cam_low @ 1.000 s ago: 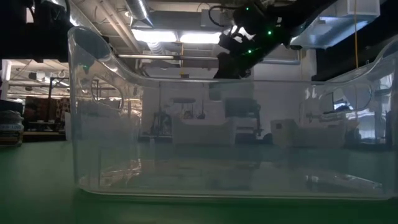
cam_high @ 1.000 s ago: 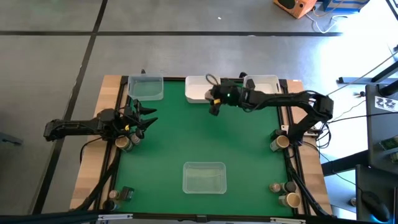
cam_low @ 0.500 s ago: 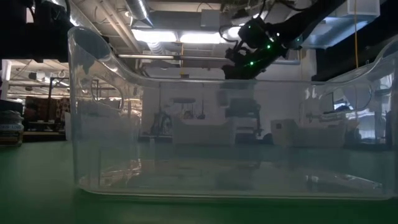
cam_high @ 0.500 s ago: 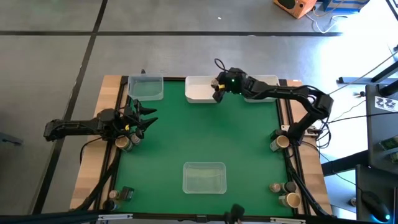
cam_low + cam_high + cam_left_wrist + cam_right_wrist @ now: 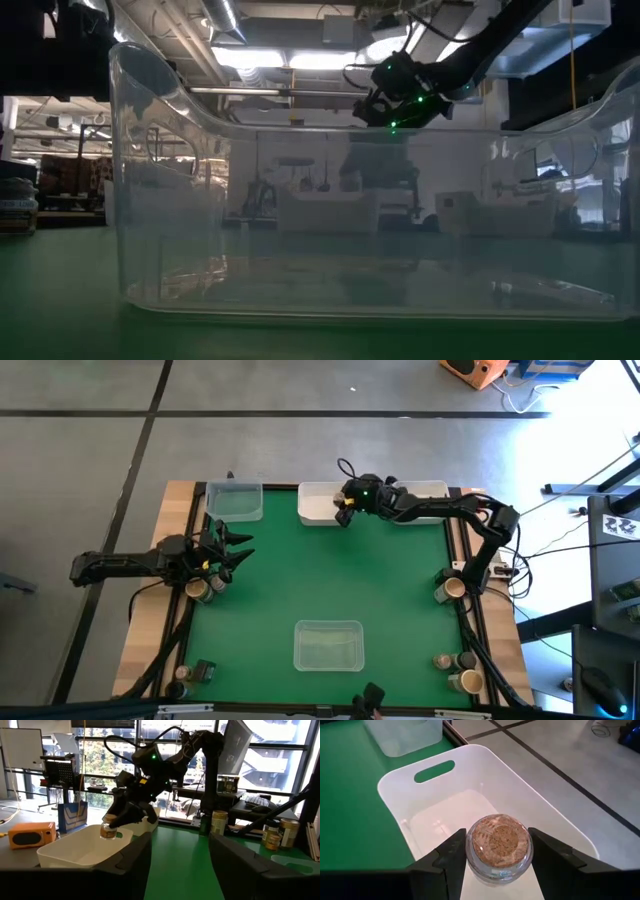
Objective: Sort spices by type
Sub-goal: Put the brown seasoning bottle into the left white bin
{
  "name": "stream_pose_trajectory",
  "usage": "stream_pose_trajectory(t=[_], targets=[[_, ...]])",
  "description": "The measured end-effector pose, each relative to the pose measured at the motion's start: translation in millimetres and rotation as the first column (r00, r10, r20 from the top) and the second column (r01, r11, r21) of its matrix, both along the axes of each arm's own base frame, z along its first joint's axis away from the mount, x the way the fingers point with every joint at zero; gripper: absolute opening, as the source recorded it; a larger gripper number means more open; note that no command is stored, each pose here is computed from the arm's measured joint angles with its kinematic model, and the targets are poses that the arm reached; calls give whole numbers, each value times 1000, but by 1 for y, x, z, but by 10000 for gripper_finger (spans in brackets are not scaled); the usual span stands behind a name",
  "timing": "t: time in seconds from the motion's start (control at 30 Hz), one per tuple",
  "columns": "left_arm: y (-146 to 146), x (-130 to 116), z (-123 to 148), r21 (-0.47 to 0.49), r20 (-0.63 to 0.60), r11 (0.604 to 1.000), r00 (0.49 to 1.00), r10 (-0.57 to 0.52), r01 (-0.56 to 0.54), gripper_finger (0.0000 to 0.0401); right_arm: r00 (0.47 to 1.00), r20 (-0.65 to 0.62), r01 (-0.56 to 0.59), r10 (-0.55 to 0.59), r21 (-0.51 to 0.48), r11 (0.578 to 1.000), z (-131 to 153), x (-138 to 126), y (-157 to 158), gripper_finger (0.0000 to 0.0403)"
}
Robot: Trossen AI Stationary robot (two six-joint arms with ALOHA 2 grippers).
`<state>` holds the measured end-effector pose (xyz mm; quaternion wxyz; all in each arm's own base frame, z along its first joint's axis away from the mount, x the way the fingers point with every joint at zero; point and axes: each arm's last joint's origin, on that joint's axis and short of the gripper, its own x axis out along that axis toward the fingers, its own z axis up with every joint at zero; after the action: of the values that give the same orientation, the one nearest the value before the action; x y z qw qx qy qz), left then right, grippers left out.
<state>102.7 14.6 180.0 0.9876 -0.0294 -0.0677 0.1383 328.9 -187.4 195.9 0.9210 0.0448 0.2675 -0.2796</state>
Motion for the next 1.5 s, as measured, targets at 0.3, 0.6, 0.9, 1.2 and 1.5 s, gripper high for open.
stream_pose_trajectory(t=[0.3, 0.6, 0.9, 1.2, 1.5], targets=[[0, 0, 0, 0, -1, 1000, 1000, 0, 0, 184, 999, -23, 33, -32, 37, 999, -21, 5, -3, 190], [0, 0, 0, 0, -2, 1000, 1000, 0, 0, 184, 998, -49, 37, -34, 66, 997, -34, 7, -4, 190], [0, 0, -2, -2, -25, 1000, 1000, 0, 0, 184, 997, -69, 41, -35, 84, 996, -41, 7, -4, 191], [0, 0, -2, -3, -24, 1000, 1000, 1, -1, 184, 997, -66, 40, -35, 83, 996, -40, 8, -4, 191], [0, 0, -2, -2, -23, 1000, 1000, 0, 0, 184, 997, -68, 40, -35, 83, 996, -41, 8, -4, 191]])
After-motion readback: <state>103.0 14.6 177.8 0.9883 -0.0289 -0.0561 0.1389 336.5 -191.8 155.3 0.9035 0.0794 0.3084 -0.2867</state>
